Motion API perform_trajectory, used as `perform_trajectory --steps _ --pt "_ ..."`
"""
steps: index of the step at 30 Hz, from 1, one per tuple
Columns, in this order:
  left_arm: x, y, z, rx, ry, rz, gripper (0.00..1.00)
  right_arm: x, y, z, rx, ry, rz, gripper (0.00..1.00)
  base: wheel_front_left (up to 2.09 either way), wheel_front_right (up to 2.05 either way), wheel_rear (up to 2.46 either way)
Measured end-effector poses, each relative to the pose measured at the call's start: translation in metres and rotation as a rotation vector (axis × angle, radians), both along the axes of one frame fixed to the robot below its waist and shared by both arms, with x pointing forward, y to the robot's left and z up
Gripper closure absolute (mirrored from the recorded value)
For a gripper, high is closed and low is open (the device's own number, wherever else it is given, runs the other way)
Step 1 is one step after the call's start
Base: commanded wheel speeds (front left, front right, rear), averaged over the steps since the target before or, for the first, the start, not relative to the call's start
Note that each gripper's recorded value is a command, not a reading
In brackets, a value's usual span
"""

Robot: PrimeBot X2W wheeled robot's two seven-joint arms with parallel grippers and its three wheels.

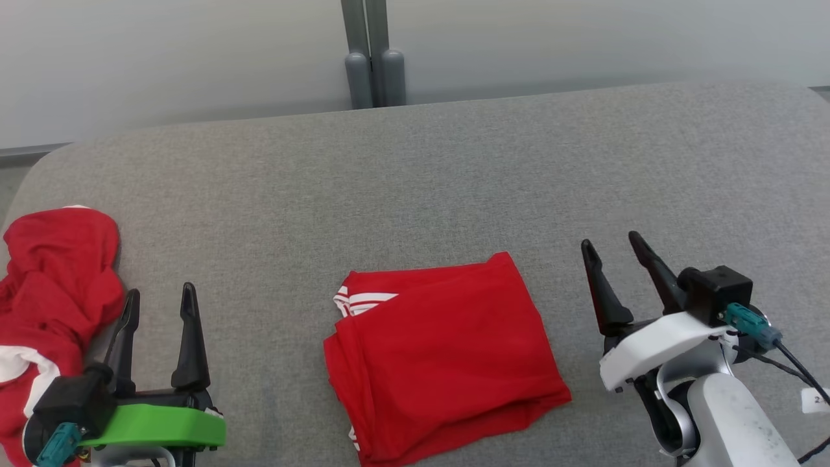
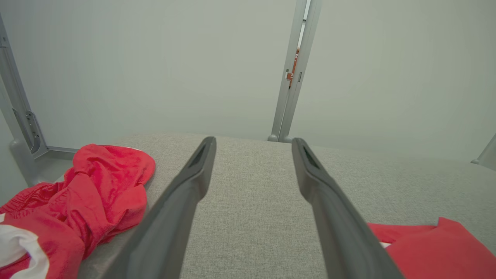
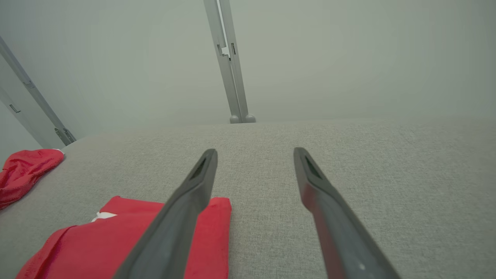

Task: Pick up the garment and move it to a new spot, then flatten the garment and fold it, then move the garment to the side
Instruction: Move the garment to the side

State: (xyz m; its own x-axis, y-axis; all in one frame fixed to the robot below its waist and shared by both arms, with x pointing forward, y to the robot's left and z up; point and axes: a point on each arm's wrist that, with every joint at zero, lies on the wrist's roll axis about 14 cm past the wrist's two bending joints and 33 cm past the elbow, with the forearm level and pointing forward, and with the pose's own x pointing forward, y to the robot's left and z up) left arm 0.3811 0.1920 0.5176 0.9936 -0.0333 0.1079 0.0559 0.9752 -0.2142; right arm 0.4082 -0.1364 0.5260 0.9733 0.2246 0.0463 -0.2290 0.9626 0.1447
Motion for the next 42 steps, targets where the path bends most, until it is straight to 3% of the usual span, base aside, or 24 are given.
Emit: perform_trajectory --steps 13,16,25,26,27,28,29,42 --pt "-0.020 0.027 -0.002 -0.001 0.011 0.087 0.00 0.007 0.049 -0.087 -0.021 0.493 0.183 0.00 0.00 0.00 0.00" --pt "-0.024 0.032 -0.004 -0.003 0.016 0.102 0.00 -0.001 0.054 -0.112 -0.071 0.626 0.223 0.00 0.00 0.00 0.00" --pt "-0.032 0.045 -0.007 -0.004 0.030 0.145 0.00 -0.006 0.072 -0.138 -0.062 0.783 0.278 0.00 0.00 0.00 0.00" --pt "-0.032 0.046 -0.008 -0.004 0.032 0.150 0.00 -0.005 0.074 -0.139 -0.062 0.784 0.284 0.42 0.00 0.00 0.00" --pt "-0.033 0.047 -0.008 -0.003 0.034 0.152 0.00 -0.005 0.077 -0.139 -0.057 0.784 0.291 0.72 0.00 0.00 0.00" --pt "-0.033 0.047 -0.009 -0.003 0.036 0.154 0.00 -0.004 0.078 -0.138 -0.053 0.780 0.294 0.91 0.00 0.00 0.00" --pt "-0.033 0.048 -0.010 -0.002 0.040 0.155 0.00 -0.003 0.080 -0.138 -0.049 0.773 0.298 1.00 0.00 0.00 0.00" --pt "-0.005 0.008 -0.003 -0.015 0.007 0.013 0.00 0.019 0.056 -0.099 -0.039 0.570 0.236 1.00 0.00 0.00 0.00"
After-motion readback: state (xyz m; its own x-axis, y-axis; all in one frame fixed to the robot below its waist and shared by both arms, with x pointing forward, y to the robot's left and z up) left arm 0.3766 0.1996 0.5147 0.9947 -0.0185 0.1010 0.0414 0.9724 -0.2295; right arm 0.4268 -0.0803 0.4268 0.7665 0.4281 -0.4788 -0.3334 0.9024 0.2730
